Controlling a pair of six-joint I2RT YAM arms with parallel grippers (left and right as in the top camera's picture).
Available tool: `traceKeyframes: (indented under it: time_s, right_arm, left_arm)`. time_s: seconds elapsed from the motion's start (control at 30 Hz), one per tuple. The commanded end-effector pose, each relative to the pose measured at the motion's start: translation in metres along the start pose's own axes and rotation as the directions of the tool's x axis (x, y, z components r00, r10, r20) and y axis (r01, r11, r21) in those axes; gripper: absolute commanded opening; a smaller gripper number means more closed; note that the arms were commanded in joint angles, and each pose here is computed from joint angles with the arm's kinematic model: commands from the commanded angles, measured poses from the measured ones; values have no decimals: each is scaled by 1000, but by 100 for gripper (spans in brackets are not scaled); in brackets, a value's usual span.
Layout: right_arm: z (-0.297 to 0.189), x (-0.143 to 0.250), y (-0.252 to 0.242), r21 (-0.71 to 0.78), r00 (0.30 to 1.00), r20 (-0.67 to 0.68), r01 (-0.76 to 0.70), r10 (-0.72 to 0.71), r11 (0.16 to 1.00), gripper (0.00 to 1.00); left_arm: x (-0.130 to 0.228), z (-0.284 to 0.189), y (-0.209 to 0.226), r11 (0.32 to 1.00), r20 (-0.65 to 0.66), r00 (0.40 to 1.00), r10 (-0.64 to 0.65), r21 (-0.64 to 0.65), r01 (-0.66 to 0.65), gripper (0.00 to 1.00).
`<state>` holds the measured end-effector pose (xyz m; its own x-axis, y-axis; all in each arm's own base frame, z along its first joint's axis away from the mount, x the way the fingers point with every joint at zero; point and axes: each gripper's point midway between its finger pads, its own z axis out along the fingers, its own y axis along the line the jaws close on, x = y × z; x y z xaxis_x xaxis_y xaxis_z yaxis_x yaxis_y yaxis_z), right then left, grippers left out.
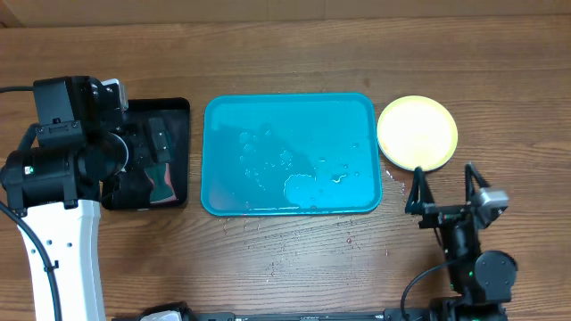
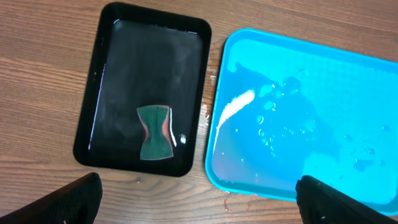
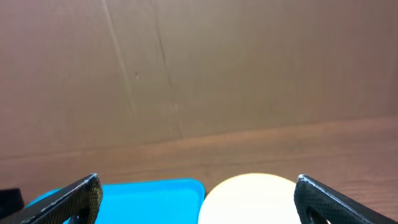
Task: Clean dirty plates on tray and stack at the side
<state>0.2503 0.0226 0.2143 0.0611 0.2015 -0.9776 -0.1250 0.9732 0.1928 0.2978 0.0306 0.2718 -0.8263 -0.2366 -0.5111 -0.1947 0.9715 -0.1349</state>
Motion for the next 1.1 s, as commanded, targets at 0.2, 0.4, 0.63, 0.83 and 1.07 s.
traceKeyframes:
  time_s: [0.2, 0.4, 0.63, 0.83, 1.07]
  right_arm:
    - [-6, 18, -2, -6, 1000, -4, 1, -1, 1000, 100]
    - [-9, 43, -5, 6, 995, -104, -7, 7, 1000, 100]
    - [-9, 43, -6, 7, 994, -105, -7, 8, 1000, 100]
    - [-9, 43, -6, 7, 994, -105, -7, 8, 1000, 100]
    - [-9, 43, -6, 7, 994, -105, -7, 8, 1000, 100]
  left_arm:
    - [-3, -2, -2, 1000, 8, 1000, -13, 11, 13, 99]
    - [-3, -2, -2, 1000, 8, 1000, -13, 11, 13, 100]
    - [-3, -2, -2, 1000, 8, 1000, -13, 11, 13, 100]
    - [-3, -2, -2, 1000, 8, 1000, -13, 11, 13, 100]
    - [-3, -2, -2, 1000, 8, 1000, -13, 11, 13, 100]
